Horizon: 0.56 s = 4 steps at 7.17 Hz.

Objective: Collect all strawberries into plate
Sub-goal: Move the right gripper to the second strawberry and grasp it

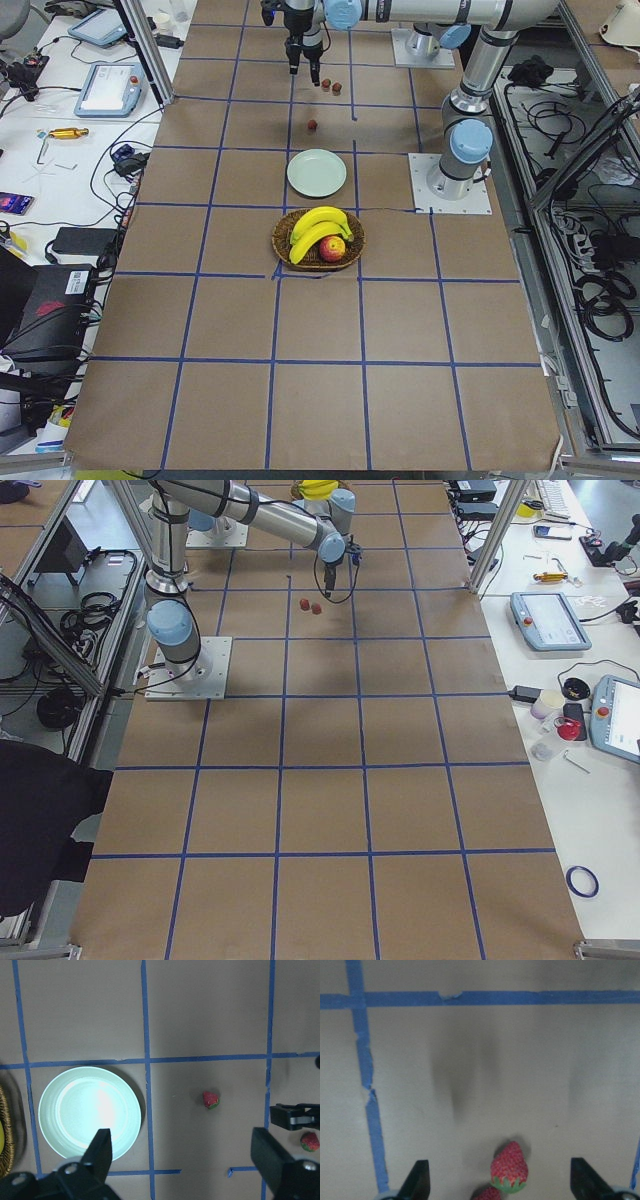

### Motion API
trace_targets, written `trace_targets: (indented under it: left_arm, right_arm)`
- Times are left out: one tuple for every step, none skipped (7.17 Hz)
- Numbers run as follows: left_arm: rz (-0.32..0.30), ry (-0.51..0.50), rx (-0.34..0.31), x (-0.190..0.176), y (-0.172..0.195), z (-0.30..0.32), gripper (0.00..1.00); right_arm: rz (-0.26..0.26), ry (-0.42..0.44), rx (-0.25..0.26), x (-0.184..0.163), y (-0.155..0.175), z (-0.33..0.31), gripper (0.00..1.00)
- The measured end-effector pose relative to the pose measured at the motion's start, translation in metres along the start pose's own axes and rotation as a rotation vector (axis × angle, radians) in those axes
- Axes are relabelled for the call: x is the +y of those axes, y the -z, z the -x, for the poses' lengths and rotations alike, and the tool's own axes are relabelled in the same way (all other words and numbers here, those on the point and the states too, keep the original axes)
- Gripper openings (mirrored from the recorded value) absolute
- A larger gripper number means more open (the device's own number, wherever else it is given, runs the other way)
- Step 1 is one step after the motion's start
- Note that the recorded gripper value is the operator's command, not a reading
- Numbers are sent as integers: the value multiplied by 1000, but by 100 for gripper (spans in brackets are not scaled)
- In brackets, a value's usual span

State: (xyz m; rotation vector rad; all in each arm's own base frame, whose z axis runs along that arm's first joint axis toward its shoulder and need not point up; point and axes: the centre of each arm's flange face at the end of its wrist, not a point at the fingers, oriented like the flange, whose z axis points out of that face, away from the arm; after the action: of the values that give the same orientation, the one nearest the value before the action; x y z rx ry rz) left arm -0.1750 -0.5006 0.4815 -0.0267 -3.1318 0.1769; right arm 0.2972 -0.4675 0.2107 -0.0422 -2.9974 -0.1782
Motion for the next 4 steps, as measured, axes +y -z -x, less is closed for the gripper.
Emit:
trace_targets:
  left_arm:
    - [1, 0, 0, 0, 0, 0, 100]
    - [3, 0, 0, 0, -1, 0, 100]
    - [4, 0, 0, 0, -2, 0, 100]
    - [5, 0, 1, 0, -2, 0, 100]
  right_arm:
    - [-8, -22, -11, 8, -17, -15, 100]
    - [-9, -37, -22, 16, -27, -23, 100]
    - [-8, -48, -36, 20, -32, -26, 86]
    - [-4, -56, -55, 21, -33, -26, 44]
